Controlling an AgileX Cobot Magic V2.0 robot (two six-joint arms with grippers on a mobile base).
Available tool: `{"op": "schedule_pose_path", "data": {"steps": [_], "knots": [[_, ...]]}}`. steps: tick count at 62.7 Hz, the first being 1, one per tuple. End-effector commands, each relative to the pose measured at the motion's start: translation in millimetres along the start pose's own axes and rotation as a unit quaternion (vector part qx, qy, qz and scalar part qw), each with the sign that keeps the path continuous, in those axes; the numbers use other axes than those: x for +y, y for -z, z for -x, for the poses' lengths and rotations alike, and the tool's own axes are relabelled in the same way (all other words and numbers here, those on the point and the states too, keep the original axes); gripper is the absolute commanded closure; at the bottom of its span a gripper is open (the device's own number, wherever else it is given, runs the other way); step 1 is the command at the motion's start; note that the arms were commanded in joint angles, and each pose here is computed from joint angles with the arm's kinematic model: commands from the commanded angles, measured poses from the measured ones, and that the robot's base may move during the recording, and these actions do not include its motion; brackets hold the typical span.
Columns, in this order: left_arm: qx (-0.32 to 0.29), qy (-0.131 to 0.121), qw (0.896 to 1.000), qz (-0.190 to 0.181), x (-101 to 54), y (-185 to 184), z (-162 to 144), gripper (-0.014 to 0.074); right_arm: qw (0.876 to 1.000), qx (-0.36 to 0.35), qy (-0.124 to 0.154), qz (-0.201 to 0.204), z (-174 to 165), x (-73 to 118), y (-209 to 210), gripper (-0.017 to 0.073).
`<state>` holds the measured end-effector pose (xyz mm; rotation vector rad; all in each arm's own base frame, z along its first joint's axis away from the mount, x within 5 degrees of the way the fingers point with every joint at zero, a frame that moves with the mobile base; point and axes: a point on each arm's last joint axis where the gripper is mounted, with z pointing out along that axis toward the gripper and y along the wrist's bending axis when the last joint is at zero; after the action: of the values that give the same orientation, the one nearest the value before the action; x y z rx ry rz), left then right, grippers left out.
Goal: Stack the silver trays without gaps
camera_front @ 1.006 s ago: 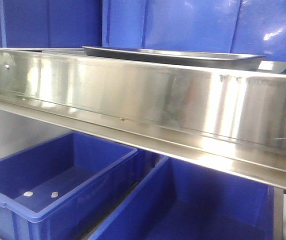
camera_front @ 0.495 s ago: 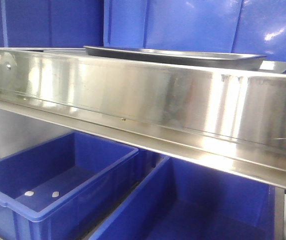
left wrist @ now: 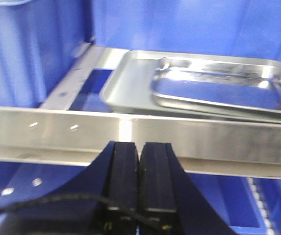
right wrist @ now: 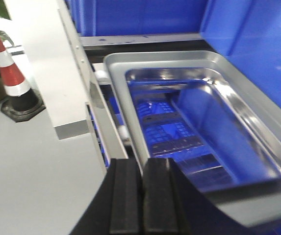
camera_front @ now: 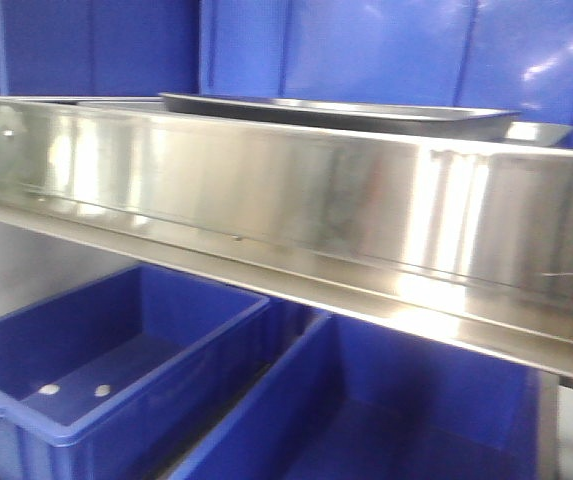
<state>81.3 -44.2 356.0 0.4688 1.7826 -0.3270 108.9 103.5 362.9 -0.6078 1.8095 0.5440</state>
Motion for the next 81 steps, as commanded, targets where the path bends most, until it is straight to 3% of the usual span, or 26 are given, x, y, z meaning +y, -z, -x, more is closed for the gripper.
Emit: {"op": "schedule_pose_path", "data": {"steps": [1,81], "knots": [[-0.055,-0.005,0.998,-0.011,-1.7,3.4,15.7,0.0641,0.998,-0.061,0.013,0.011,17.0,2.4,6.2,0.0509],[-0.055,-0.005,0.998,-0.011,-1.7,3.4,15.7,0.0641,0.998,-0.061,0.013,0.011,16.9,2.4,6.1,0.0509]]}}
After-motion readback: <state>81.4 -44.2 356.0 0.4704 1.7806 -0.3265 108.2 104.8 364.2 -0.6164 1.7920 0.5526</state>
